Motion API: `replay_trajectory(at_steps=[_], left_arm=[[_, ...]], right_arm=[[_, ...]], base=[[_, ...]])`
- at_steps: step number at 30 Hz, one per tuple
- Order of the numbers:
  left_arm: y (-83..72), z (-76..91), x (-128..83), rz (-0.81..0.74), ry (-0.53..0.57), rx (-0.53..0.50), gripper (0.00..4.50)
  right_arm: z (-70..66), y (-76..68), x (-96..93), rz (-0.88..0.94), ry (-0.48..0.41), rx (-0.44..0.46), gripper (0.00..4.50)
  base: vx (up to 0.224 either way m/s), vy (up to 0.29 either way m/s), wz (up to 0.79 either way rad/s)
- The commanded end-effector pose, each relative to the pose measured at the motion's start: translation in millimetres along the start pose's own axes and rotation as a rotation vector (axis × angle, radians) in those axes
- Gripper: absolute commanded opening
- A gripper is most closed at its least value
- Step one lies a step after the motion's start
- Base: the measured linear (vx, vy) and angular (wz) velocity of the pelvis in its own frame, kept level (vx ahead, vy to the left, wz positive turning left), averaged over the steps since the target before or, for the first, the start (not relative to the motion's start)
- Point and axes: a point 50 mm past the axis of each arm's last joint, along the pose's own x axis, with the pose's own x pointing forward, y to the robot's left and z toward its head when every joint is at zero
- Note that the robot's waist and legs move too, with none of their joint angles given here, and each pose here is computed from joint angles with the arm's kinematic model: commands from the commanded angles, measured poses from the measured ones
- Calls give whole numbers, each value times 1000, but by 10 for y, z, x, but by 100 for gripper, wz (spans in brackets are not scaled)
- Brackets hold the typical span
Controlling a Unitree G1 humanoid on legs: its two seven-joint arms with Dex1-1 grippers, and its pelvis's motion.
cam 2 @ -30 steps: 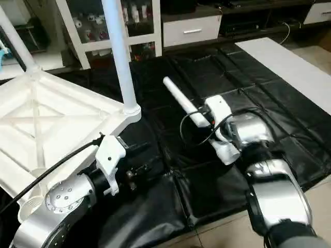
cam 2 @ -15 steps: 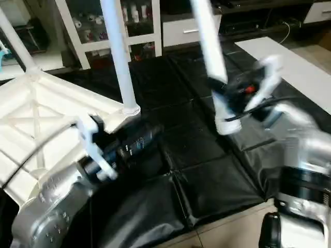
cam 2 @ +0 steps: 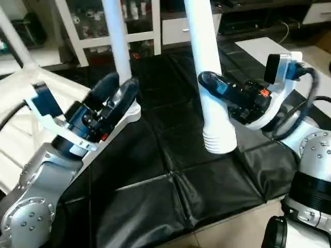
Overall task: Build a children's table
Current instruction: Pick table leg
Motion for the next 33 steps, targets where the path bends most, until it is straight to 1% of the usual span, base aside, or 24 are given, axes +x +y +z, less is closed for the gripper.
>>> replay_trajectory(at_steps=[1,2,4,6,7,8,11,13,17,19,20,21,22,24,26,27,29,30,33], left_arm=[[-38,33,4,-3,-1,-5,450],[-38,51,10,13,-10,-25,450],[-23,74,20,39,-27,-60,450],[10,112,26,74,-51,-99,450],[15,121,26,78,-55,-103,450],[37,157,28,91,-72,-116,450],[37,181,27,89,-80,-128,450],[29,182,23,86,-75,-145,450],[12,186,23,79,-69,-164,450],[-5,188,27,61,-73,-200,450],[-20,185,31,36,-75,-228,450],[-20,185,31,36,-76,-228,450],[-34,182,34,14,-79,-252,450],[-42,165,18,-25,-67,-284,450],[-26,131,1,-44,-33,-291,450],[-26,131,1,-44,-33,-291,450],[46,82,0,-49,12,-288,450],[80,96,11,-60,15,-296,450],[104,148,25,-91,-2,-317,450]], right_arm=[[-32,56,78,21,66,-45,178],[-127,45,160,-17,152,-109,178],[-236,60,245,-10,218,-127,178],[-360,74,324,-14,302,-183,178],[-387,74,345,-17,314,-190,178],[-496,68,433,-29,353,-223,178],[-585,40,500,-48,347,-212,178],[-605,42,501,-44,343,-209,178],[-604,52,490,-35,337,-211,178],[-598,68,462,-19,331,-203,178],[-599,87,443,0,332,-188,178],[-599,87,442,0,332,-188,178],[-599,102,426,15,332,-175,178],[-594,140,378,57,328,-128,178],[-586,157,342,83,320,-93,178],[-586,157,342,83,320,-93,178],[-582,161,301,101,320,-65,178],[-587,158,276,104,325,-57,178],[-599,156,259,106,327,-51,178]], base=[[0,0,0],[0,0,0],[0,0,0],[0,0,0],[0,0,0],[0,0,0],[0,0,0],[0,0,0],[0,0,0],[0,0,0],[0,0,0],[0,0,0],[0,0,0],[0,0,0],[0,0,0],[0,0,0],[0,0,0],[0,0,0],[0,0,0]])
